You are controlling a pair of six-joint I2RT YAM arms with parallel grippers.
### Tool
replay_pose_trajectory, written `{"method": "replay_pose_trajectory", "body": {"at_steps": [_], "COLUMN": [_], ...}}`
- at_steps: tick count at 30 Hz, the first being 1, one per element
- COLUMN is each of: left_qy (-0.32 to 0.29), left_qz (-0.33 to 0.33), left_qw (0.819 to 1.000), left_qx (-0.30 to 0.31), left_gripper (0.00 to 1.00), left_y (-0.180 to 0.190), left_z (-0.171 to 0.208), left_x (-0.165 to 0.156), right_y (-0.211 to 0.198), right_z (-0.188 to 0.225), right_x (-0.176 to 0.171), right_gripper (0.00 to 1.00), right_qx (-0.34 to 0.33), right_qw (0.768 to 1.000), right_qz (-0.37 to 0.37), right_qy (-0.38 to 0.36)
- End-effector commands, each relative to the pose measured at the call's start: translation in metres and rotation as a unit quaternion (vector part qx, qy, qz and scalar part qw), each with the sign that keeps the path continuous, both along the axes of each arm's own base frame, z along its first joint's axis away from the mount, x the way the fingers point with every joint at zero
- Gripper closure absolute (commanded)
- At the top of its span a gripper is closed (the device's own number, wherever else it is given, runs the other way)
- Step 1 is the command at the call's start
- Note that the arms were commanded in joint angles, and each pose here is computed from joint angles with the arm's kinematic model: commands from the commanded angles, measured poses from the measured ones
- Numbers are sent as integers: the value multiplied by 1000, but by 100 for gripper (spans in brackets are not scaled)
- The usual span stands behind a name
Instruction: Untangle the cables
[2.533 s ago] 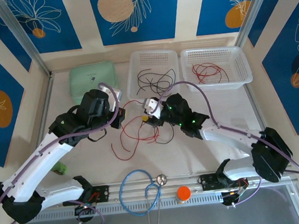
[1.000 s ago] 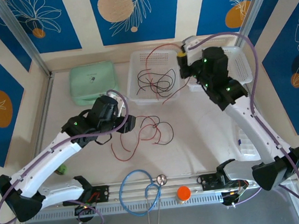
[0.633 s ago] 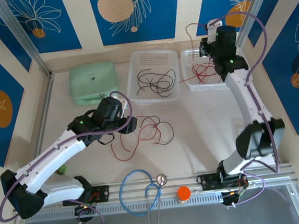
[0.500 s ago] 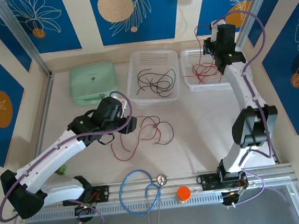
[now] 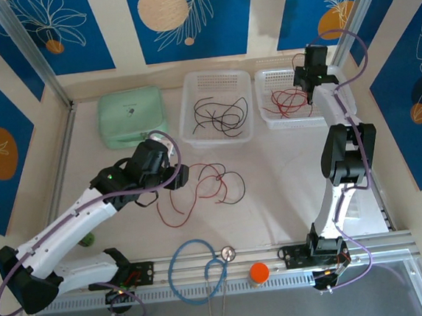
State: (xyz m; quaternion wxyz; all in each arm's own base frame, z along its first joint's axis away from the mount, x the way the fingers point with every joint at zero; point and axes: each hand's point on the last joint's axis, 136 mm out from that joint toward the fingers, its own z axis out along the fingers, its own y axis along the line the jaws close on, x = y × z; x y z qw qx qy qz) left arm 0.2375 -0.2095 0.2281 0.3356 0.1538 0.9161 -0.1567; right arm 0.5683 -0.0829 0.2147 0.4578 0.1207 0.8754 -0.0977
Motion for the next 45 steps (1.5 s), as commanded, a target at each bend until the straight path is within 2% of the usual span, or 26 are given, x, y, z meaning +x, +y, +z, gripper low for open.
{"method": "replay_pose_trajectory", "body": {"at_steps": [1, 10, 14, 21, 25, 28, 32, 36, 40, 45], "left_qy": [0, 6, 11, 27, 42, 56, 82, 118, 160, 205], "left_qz": [8, 13, 25, 56, 69, 80, 105, 130, 141, 148], "left_qw": [1000, 1000, 1000, 997, 996, 994, 989, 982, 975, 965], "left_qx": [6, 7, 13, 34, 43, 50, 65, 70, 63, 71], "left_gripper": [38, 38, 37, 37, 37, 37, 38, 38, 40, 43], "left_y": [6, 7, 11, 24, 27, 29, 37, 44, 44, 45], "left_z": [1, -3, -5, -16, -25, -33, -50, -76, -110, -153], "left_x": [-3, -4, -4, -5, -4, -4, -1, 3, 9, 14], "right_y": [-16, -41, -55, -65, -63, -59, -43, -11, 34, 89], "right_z": [-25, -77, -96, -94, -71, -49, -11, 23, 46, 51], "right_x": [-2, -23, -35, -46, -46, -49, -57, -77, -111, -163], "right_gripper": [100, 100, 100, 68, 56, 52, 51, 51, 52, 52], "right_qx": [11, 33, 71, 108, 104, 97, 74, 55, 53, 87], "right_qw": [999, 992, 983, 977, 981, 984, 991, 996, 998, 995], "right_qz": [-36, -90, -126, -143, -136, -129, -105, -64, -15, 42], "right_qy": [17, 84, 117, 119, 96, 77, 42, 9, -14, -7]}}
